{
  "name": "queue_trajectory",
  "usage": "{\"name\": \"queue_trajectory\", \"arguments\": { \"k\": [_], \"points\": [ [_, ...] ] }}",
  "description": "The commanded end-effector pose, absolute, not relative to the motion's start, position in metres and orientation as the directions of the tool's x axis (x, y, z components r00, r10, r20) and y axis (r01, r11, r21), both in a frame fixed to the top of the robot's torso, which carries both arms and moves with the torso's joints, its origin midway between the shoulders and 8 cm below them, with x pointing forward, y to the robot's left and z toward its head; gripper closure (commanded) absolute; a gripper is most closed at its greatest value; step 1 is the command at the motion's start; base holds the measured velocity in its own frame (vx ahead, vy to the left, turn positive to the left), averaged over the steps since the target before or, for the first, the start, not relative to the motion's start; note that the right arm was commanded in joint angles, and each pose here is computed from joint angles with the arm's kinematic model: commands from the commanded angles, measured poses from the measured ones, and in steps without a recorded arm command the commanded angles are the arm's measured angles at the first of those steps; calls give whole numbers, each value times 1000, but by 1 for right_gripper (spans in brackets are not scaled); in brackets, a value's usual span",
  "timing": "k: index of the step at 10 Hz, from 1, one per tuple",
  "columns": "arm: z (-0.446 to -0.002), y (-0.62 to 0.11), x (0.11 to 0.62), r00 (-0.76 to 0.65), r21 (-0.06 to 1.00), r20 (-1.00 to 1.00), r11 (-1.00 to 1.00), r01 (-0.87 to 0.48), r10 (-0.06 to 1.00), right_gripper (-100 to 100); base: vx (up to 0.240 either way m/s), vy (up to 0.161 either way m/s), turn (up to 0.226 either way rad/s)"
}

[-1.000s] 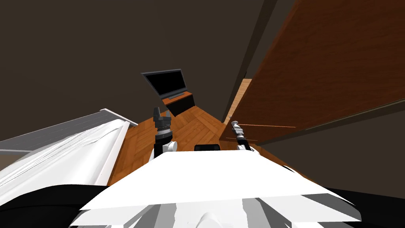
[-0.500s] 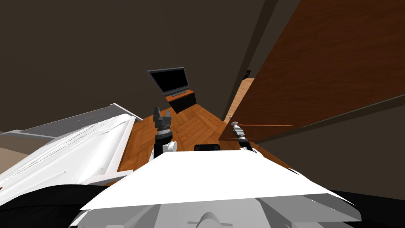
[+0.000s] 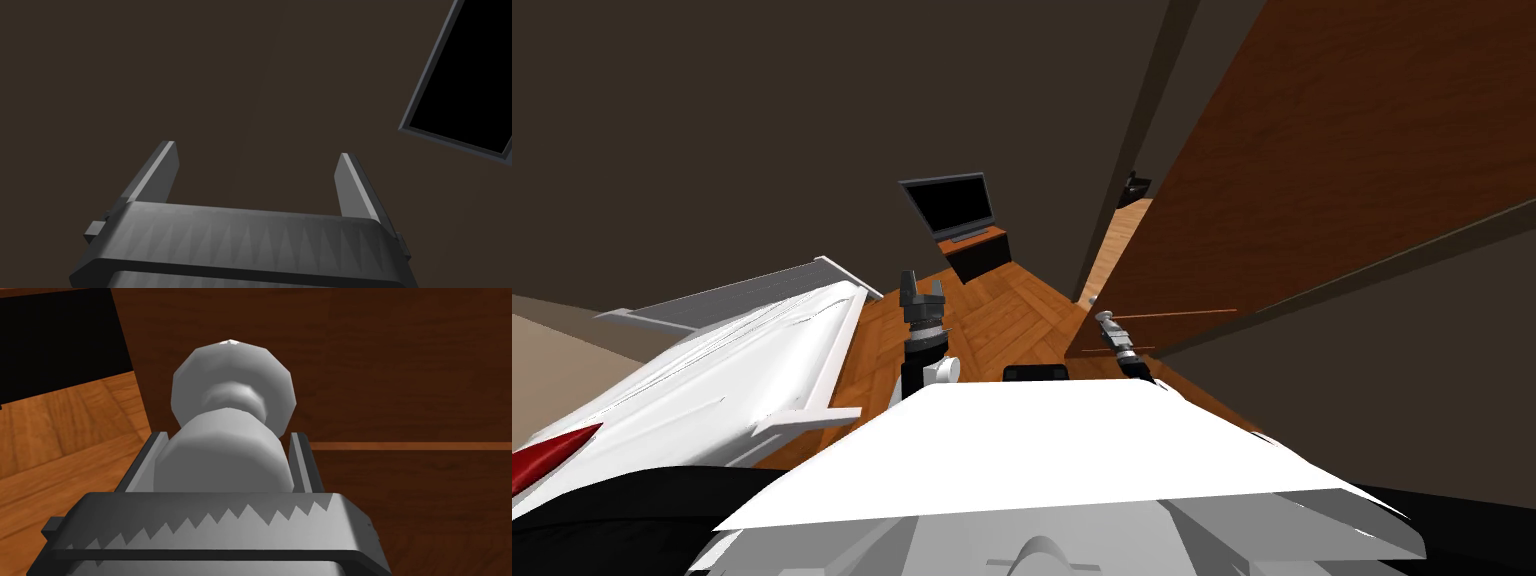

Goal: Pull the door open

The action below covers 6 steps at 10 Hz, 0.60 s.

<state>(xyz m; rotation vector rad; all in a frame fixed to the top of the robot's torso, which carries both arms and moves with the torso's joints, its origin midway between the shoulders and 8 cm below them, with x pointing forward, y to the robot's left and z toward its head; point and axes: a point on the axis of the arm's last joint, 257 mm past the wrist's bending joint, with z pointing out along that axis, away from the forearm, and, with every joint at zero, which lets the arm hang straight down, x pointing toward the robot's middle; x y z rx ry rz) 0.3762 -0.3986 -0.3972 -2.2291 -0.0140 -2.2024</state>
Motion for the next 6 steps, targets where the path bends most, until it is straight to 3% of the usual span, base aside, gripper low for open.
{"name": "queue_trajectory", "arguments": {
  "k": [1, 6],
  "points": [
    [-397, -399, 371, 9, 2, 1000, -1000, 25, 2, 100, -107, -24, 117],
    [-394, -401, 351, 2, 3, 1000, -997, 75, 3, 100, -189, -66, 119]
  ]
}}
